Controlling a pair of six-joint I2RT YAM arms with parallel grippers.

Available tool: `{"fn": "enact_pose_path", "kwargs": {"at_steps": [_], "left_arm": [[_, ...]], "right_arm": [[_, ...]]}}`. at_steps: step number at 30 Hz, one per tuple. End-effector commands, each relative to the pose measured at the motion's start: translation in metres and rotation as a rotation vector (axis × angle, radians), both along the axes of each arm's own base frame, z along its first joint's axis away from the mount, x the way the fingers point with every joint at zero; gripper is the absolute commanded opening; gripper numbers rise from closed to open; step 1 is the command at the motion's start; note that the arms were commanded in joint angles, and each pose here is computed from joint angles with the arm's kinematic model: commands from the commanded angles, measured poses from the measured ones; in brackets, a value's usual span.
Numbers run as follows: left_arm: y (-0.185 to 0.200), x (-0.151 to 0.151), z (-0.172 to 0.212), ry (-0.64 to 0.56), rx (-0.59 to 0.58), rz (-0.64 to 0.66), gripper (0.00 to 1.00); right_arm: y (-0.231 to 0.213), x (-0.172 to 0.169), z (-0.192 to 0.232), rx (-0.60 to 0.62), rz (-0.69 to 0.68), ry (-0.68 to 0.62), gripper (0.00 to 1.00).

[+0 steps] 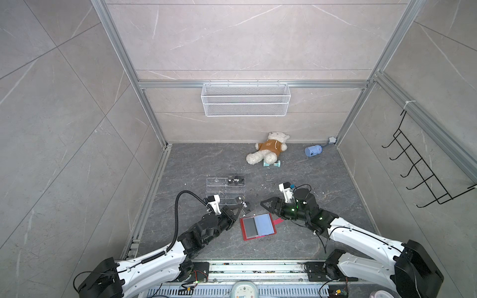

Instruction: Take the credit cards out of the card holder

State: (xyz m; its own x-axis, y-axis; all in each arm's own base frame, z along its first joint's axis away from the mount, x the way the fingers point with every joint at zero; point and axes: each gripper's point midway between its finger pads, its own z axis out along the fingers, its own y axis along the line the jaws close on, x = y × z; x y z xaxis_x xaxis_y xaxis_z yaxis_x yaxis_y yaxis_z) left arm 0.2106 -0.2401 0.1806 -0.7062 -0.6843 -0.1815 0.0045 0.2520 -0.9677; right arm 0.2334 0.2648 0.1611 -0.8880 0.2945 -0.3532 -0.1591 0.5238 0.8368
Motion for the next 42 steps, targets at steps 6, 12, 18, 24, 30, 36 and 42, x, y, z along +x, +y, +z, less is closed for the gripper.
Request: {"fn": "enact_pose_path", "kwargs": {"at_steps": [6, 12, 18, 24, 30, 36, 42], "left_arm": [[0.002, 0.025, 0.06, -0.172, -0.071, 0.121, 0.0], [0.004, 0.031, 0.083, -0.227, -0.105, 0.171, 0.0], [0.008, 0.035, 0.101, -0.27, -0.117, 0.223, 0.0], [0.003, 0.039, 0.11, -0.28, -0.15, 0.234, 0.0], [-0.001, 0.045, 0.117, -0.281, -0.159, 0.274, 0.0], [-0.009, 0.05, 0.119, -0.278, -0.156, 0.29, 0.0], [-0.017, 0.053, 0.117, -0.272, -0.147, 0.299, 0.0]], "right_arm": [[0.007, 0.015, 0.058, 0.228, -0.055, -0.134, 0.94], [0.009, 0.014, 0.075, 0.336, -0.052, -0.188, 0.98], [0.011, 0.017, 0.083, 0.447, -0.057, -0.205, 0.98], [0.012, 0.018, 0.091, 0.547, -0.057, -0.237, 0.98], [0.016, 0.021, 0.094, 0.553, -0.067, -0.251, 0.97], [0.021, 0.027, 0.093, 0.557, -0.083, -0.259, 0.92], [0.026, 0.034, 0.095, 0.587, -0.107, -0.268, 0.79]]}}
